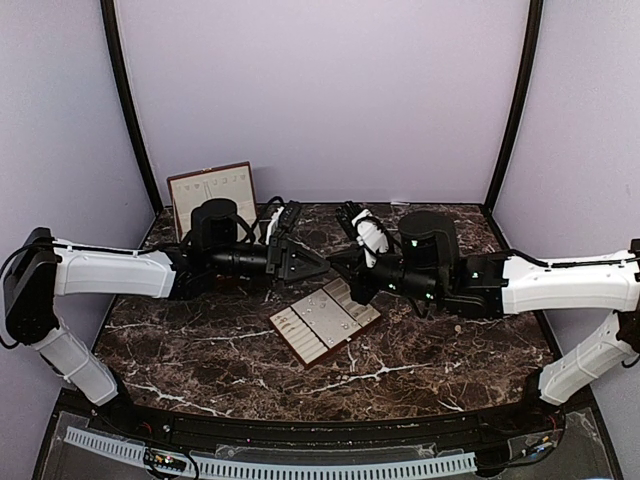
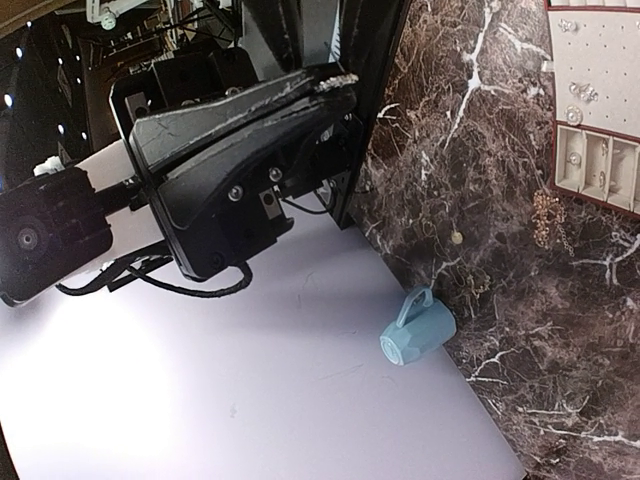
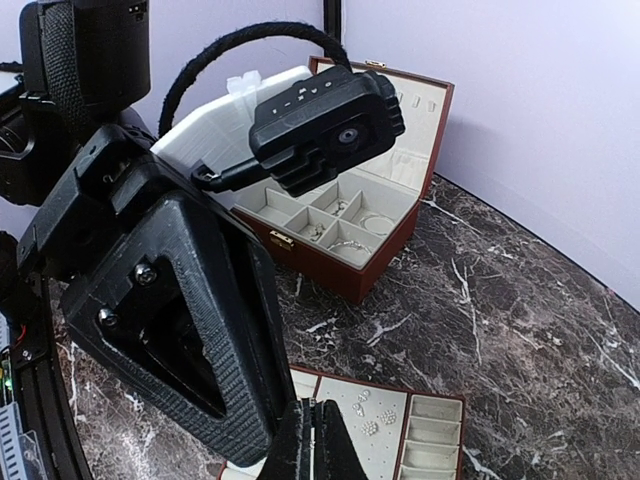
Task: Organize the mixed jewelry
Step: Pass from the right arm to the left
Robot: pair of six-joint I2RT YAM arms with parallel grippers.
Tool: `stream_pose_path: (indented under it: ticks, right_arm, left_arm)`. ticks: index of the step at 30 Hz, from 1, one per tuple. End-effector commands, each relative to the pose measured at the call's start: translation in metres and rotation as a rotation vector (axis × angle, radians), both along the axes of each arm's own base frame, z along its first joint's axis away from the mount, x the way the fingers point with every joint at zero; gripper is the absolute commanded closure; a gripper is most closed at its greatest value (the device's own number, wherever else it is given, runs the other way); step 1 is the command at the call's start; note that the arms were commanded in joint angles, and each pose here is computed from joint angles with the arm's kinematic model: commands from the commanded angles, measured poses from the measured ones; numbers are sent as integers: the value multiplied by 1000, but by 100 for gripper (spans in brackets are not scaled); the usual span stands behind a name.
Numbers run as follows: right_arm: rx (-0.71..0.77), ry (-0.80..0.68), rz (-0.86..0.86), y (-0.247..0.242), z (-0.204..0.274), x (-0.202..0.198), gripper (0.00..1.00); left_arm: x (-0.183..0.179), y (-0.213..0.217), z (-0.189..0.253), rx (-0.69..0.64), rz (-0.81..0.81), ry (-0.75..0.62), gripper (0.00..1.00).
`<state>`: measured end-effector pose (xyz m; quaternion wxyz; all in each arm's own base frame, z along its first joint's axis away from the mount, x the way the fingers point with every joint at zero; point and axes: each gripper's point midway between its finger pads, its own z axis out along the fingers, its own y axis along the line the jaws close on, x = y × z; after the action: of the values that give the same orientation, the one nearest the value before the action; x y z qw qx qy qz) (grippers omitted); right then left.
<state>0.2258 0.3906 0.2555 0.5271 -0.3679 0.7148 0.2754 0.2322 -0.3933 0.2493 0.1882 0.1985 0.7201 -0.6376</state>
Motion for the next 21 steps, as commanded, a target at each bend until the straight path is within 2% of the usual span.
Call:
stream_pose_path:
  ticks: [1,11,16,18,21]
  right_arm:
    - [6,-33,7,6,12,-2,100]
    - [-17,-47,33,11,9,-10,100]
    - [-28,-57,31,12,7,-13,100]
    - [-26,-56,21,11,6,-12,95]
    - [-10,-56,4,7,8,-11,79]
  left_arm:
    - [3,3,5,-26,10,-12,85]
    - [5,4,0,-17,15,2,99]
    - [7,5,-3,-11,23,8,100]
    - [8,5,-3,-10,29,6,100]
    - [11,7,-4,-4,46,2,100]
